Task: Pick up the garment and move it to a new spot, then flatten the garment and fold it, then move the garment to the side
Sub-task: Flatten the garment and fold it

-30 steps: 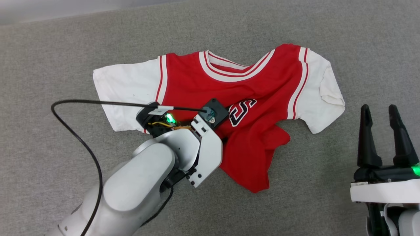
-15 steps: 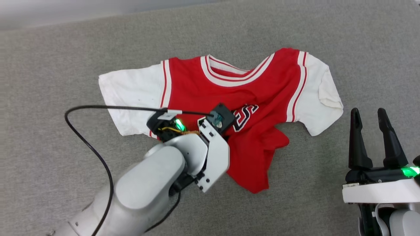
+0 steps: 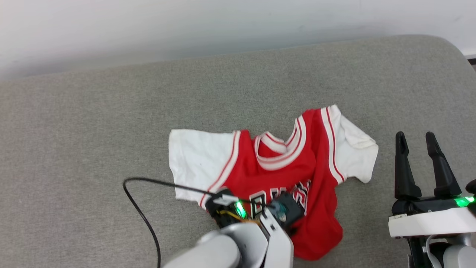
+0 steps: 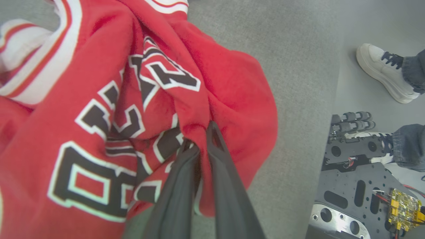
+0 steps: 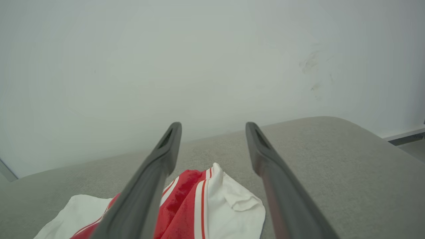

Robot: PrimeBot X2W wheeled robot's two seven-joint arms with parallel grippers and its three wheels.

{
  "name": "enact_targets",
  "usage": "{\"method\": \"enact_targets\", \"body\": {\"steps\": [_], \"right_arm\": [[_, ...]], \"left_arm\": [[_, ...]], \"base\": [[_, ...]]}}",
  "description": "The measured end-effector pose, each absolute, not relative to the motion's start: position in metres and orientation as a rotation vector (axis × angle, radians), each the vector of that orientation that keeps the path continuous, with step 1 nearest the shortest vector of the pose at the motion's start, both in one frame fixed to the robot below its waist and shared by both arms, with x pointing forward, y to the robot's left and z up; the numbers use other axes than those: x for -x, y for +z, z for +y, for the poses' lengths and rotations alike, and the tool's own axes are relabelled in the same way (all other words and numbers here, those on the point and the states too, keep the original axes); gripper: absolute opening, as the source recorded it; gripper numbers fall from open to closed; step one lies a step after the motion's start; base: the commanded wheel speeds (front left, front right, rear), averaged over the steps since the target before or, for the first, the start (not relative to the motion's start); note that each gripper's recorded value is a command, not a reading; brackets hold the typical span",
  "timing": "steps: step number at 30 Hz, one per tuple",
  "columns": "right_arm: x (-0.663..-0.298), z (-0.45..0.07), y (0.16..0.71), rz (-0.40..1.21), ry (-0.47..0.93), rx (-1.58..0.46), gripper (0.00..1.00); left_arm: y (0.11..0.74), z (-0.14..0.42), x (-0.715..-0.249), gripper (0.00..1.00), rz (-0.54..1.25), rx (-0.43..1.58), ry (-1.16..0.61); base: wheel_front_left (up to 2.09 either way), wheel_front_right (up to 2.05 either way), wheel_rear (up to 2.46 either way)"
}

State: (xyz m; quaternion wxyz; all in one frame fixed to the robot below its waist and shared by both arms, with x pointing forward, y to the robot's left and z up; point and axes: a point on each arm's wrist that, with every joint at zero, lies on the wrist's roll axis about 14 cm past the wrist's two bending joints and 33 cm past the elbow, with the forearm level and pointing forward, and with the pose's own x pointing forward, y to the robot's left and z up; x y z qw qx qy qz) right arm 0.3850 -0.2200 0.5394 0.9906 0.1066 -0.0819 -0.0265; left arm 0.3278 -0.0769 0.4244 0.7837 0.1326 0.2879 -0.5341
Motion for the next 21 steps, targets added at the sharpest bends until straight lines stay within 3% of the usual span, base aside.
{"method": "enact_targets", "body": {"steps": [7, 11, 12, 13, 21], "right_arm": [[-0.384, -0.212, 0.548, -0.175, -0.026, -0.218, 1.00], [-0.383, -0.212, 0.548, -0.172, -0.025, -0.217, 1.00], [-0.383, -0.212, 0.548, -0.168, -0.023, -0.217, 1.00], [-0.383, -0.211, 0.547, -0.165, -0.021, -0.218, 1.00], [-0.382, -0.202, 0.552, -0.171, 0.008, -0.228, 1.00]], "left_arm": [[0.412, -0.087, -0.285, 0.00, 0.676, -0.259, -1.208], [0.407, -0.087, -0.283, 0.00, 0.671, -0.254, -1.203], [0.408, -0.087, -0.285, 0.94, 0.656, -0.254, -1.197], [0.409, -0.087, -0.286, 1.00, 0.643, -0.248, -1.190], [0.463, -0.078, -0.334, 1.00, 0.388, -0.099, -1.011]], "base": [[0.00, 0.00, 0.00], [0.00, 0.00, 0.00], [0.00, 0.00, 0.00], [0.00, 0.00, 0.00], [0.00, 0.00, 0.00]]}}
